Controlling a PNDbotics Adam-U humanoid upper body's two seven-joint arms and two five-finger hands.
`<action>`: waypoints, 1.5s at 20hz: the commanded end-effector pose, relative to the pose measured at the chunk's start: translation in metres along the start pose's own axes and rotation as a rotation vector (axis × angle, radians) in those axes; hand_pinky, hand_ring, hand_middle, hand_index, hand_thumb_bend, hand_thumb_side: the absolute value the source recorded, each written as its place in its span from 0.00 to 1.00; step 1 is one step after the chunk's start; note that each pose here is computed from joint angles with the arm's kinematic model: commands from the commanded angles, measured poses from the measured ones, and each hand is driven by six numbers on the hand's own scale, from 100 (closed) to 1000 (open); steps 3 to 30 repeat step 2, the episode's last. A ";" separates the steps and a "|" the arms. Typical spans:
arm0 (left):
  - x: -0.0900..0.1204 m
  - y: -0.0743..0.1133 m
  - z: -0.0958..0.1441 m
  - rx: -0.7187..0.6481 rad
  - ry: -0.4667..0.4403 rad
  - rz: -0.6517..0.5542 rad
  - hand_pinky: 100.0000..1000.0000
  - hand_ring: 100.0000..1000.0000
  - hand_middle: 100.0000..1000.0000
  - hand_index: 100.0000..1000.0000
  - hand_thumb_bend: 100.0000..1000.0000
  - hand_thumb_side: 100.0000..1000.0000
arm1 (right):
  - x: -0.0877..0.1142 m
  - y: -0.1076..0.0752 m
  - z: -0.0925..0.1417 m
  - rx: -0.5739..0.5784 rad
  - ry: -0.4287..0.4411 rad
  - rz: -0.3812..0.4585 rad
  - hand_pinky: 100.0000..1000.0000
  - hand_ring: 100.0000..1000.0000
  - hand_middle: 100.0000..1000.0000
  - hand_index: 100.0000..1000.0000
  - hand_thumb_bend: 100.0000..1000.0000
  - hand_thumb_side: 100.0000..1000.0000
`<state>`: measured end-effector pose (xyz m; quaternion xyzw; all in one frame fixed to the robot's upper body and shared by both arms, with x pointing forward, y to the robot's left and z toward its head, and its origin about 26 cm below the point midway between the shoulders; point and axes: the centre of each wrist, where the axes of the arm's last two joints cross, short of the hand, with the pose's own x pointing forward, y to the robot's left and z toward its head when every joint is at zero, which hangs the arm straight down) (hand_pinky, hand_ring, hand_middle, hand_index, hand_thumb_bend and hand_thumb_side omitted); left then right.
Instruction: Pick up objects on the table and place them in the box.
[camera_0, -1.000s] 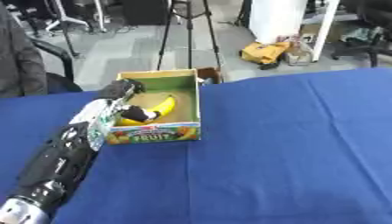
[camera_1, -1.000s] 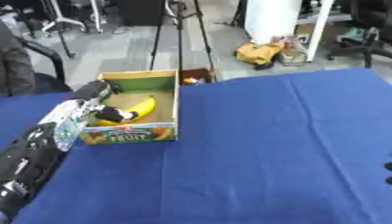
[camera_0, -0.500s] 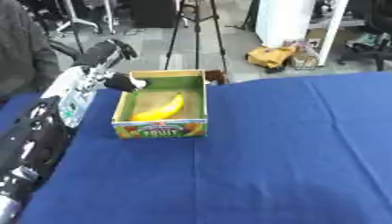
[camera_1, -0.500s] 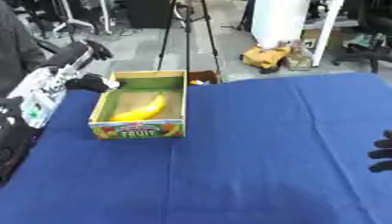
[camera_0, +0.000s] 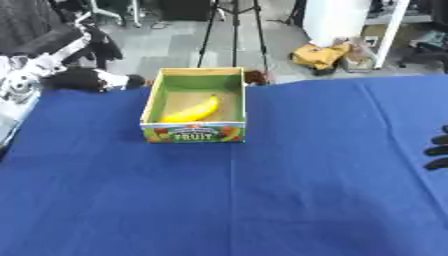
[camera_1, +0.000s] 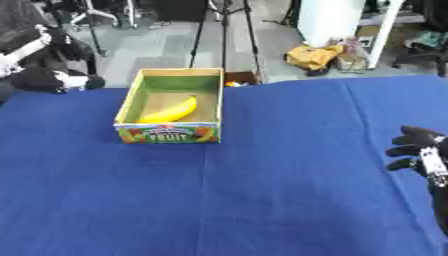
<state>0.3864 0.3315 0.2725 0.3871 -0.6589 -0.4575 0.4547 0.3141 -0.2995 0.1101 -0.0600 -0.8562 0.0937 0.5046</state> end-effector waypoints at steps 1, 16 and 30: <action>-0.004 0.019 0.005 0.127 0.038 0.049 0.63 0.61 0.52 0.61 0.42 1.00 | 0.005 -0.004 -0.003 -0.002 -0.020 0.010 0.45 0.57 0.57 0.75 0.00 0.71; -0.007 0.018 0.005 0.152 0.055 0.073 0.63 0.61 0.51 0.60 0.43 1.00 | 0.005 -0.004 -0.003 -0.003 -0.019 0.010 0.45 0.57 0.57 0.75 0.00 0.71; -0.007 0.018 0.005 0.152 0.055 0.073 0.63 0.61 0.51 0.60 0.43 1.00 | 0.005 -0.004 -0.003 -0.003 -0.019 0.010 0.45 0.57 0.57 0.75 0.00 0.71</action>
